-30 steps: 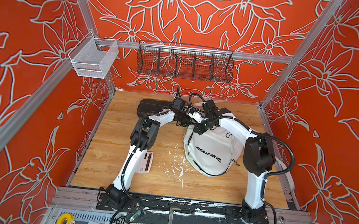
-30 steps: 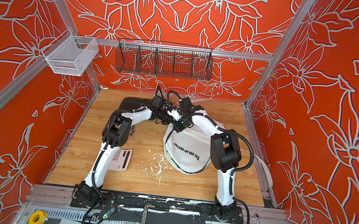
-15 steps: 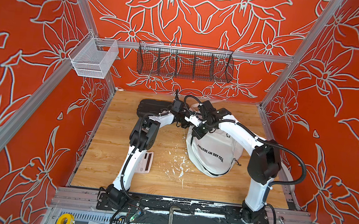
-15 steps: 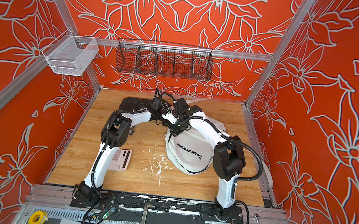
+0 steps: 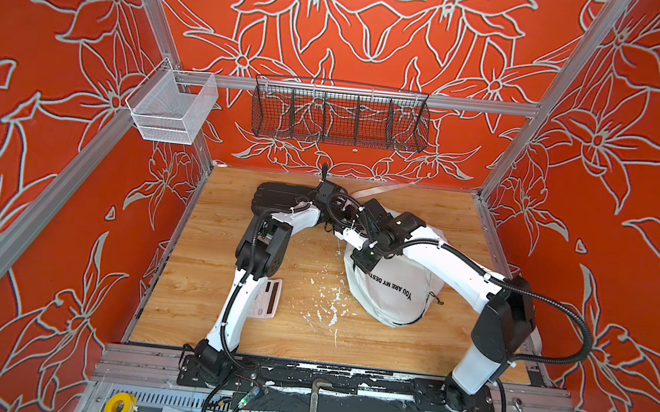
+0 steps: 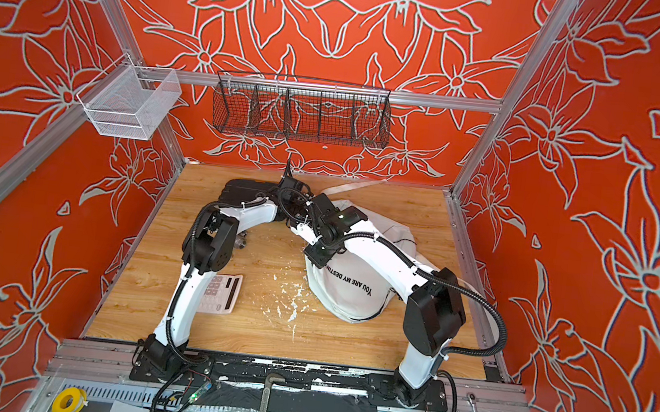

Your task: Pack the student bag

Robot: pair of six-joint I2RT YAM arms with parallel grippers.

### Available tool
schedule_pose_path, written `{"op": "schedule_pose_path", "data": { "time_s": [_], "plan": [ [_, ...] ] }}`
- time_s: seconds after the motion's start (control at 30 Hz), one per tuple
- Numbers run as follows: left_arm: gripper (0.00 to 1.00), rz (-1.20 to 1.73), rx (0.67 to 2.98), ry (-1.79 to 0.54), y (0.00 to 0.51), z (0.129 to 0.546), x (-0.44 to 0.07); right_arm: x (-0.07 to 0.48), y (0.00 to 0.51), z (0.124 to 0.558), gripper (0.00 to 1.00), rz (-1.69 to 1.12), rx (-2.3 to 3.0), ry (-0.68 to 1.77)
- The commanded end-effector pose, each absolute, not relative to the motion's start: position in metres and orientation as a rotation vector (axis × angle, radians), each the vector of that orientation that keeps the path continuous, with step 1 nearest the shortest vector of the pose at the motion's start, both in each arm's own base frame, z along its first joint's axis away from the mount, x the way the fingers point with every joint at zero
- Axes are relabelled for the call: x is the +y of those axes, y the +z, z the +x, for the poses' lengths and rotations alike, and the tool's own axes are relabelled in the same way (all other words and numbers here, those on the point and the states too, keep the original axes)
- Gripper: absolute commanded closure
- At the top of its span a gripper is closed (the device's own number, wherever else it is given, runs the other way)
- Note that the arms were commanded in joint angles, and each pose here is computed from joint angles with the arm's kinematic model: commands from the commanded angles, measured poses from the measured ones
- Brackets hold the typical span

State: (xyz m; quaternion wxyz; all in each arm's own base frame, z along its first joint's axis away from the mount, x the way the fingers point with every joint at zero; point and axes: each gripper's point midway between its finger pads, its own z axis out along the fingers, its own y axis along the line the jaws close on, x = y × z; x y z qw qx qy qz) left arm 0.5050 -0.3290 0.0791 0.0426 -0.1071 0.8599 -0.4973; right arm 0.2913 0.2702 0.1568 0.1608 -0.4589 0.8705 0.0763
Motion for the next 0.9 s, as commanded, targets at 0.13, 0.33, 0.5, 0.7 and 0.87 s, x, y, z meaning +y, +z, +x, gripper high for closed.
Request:
{"op": "schedule_pose_path", "data": {
  "time_s": [0.13, 0.33, 0.5, 0.7, 0.87],
  "plan": [
    [1.0, -0.499, 2.523, -1.357, 0.089, 0.551, -0.288, 0.245, 0.161, 0.225, 1.0, -1.411, 2.605, 0.22],
    [0.76, -0.423, 2.492, -1.441, 0.103, 0.546, -0.295, 0.247, 0.177, 0.233, 1.0, -1.357, 2.554, 0.214],
    [0.37, -0.271, 2.451, -1.414, 0.133, 0.52, -0.29, 0.238, 0.189, 0.256, 1.0, -1.334, 2.51, 0.182],
    [0.29, -0.197, 2.472, -1.322, 0.149, 0.465, -0.268, 0.235, 0.21, 0.281, 1.0, -1.273, 2.467, 0.229],
    [0.12, -0.195, 2.432, -1.28, 0.169, 0.425, -0.259, 0.233, 0.217, 0.29, 1.0, -1.303, 2.455, 0.188]
  ]
}}
